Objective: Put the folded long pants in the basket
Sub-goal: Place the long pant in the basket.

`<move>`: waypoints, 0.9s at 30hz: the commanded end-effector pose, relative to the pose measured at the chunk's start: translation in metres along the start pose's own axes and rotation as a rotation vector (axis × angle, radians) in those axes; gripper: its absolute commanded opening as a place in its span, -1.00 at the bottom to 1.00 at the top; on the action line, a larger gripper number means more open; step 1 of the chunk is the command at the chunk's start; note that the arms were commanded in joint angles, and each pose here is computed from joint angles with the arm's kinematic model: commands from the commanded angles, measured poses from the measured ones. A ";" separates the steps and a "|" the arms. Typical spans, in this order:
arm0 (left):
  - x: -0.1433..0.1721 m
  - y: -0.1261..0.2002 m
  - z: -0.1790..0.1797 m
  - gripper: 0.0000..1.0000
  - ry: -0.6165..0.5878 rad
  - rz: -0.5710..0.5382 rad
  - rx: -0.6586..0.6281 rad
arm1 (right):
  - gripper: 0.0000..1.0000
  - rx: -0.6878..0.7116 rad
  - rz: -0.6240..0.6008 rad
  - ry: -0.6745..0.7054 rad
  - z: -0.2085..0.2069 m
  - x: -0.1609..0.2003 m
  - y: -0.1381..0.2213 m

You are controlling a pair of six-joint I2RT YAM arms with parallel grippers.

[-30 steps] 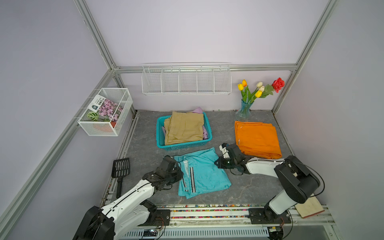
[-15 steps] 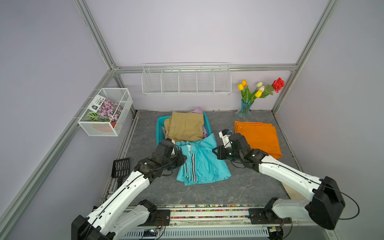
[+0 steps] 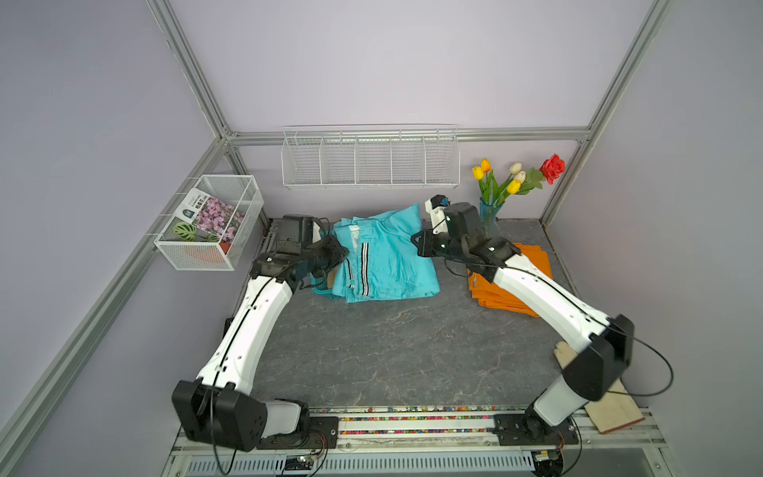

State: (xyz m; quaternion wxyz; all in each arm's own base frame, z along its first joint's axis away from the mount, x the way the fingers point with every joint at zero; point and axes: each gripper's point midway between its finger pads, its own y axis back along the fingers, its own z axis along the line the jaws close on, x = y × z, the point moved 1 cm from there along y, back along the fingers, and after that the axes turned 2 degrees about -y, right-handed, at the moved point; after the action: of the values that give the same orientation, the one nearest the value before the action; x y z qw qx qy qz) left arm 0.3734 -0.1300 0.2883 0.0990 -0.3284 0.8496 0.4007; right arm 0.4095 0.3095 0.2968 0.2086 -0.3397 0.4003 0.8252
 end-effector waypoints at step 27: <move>-0.039 -0.107 0.136 -1.00 0.138 0.039 -0.173 | -1.00 0.153 0.341 0.020 -0.107 0.079 -0.165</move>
State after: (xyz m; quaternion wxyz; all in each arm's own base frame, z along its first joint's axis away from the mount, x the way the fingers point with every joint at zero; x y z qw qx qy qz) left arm 0.4640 -0.0745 0.1470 0.0070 -0.3213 0.8383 0.4405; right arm 0.5186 0.3430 0.1178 0.1154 -0.2816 0.4747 0.8259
